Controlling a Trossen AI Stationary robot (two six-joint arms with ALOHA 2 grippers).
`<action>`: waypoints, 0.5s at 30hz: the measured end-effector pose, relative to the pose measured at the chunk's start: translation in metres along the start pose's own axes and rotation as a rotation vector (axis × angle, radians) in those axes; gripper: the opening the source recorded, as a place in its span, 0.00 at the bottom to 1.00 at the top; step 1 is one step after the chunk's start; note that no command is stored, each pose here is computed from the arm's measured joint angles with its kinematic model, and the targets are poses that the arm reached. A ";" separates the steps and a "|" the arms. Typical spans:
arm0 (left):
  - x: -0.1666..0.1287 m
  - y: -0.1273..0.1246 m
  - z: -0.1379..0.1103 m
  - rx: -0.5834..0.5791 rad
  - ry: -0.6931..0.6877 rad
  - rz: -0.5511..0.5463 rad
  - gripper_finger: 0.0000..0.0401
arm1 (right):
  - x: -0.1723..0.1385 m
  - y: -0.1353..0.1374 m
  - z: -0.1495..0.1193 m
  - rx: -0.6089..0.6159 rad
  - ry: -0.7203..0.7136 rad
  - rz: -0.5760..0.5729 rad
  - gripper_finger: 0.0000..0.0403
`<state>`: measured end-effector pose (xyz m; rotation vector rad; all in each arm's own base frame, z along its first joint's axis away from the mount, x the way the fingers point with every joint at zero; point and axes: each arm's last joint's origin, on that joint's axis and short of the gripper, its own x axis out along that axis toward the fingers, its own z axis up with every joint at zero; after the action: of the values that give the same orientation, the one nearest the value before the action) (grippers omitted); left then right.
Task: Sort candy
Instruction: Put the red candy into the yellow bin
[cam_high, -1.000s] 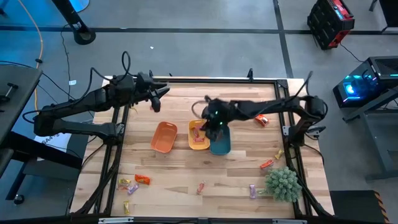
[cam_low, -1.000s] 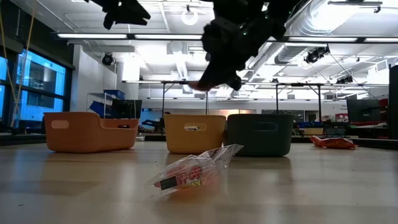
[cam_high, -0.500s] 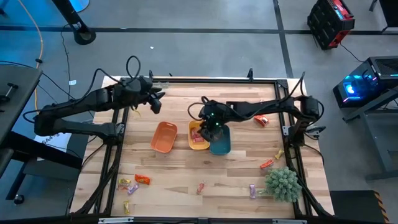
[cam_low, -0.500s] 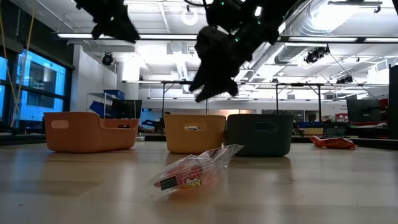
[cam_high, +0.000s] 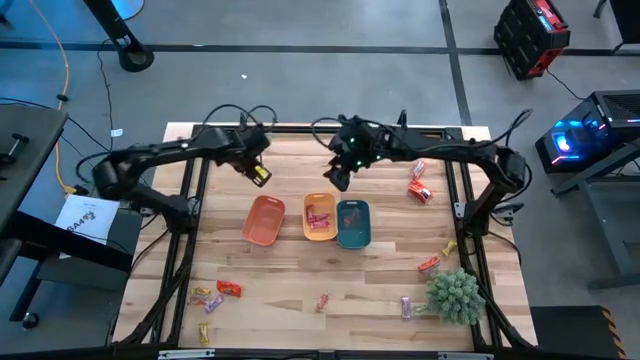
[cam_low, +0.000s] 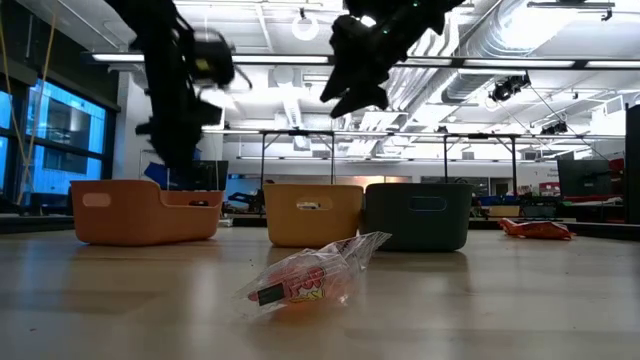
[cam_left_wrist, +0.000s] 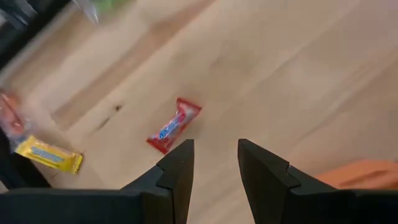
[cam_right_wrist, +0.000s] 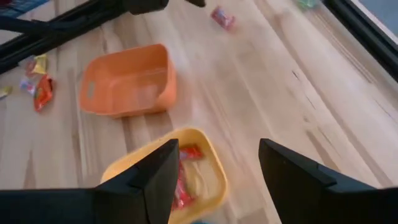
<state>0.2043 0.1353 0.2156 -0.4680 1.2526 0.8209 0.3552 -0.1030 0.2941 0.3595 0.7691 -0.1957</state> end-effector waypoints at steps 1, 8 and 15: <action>0.007 0.001 0.001 0.012 0.035 0.010 0.30 | -0.003 -0.002 -0.001 0.011 0.009 -0.005 0.53; 0.047 0.014 0.010 0.081 0.161 0.073 0.37 | -0.008 0.001 -0.005 0.023 0.049 -0.009 0.53; 0.075 0.026 0.017 0.081 0.220 -0.008 0.43 | -0.007 0.009 -0.006 0.036 0.054 0.006 0.53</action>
<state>0.2018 0.1853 0.1519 -0.5077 1.4800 0.7227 0.3485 -0.0924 0.2974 0.4027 0.8185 -0.1952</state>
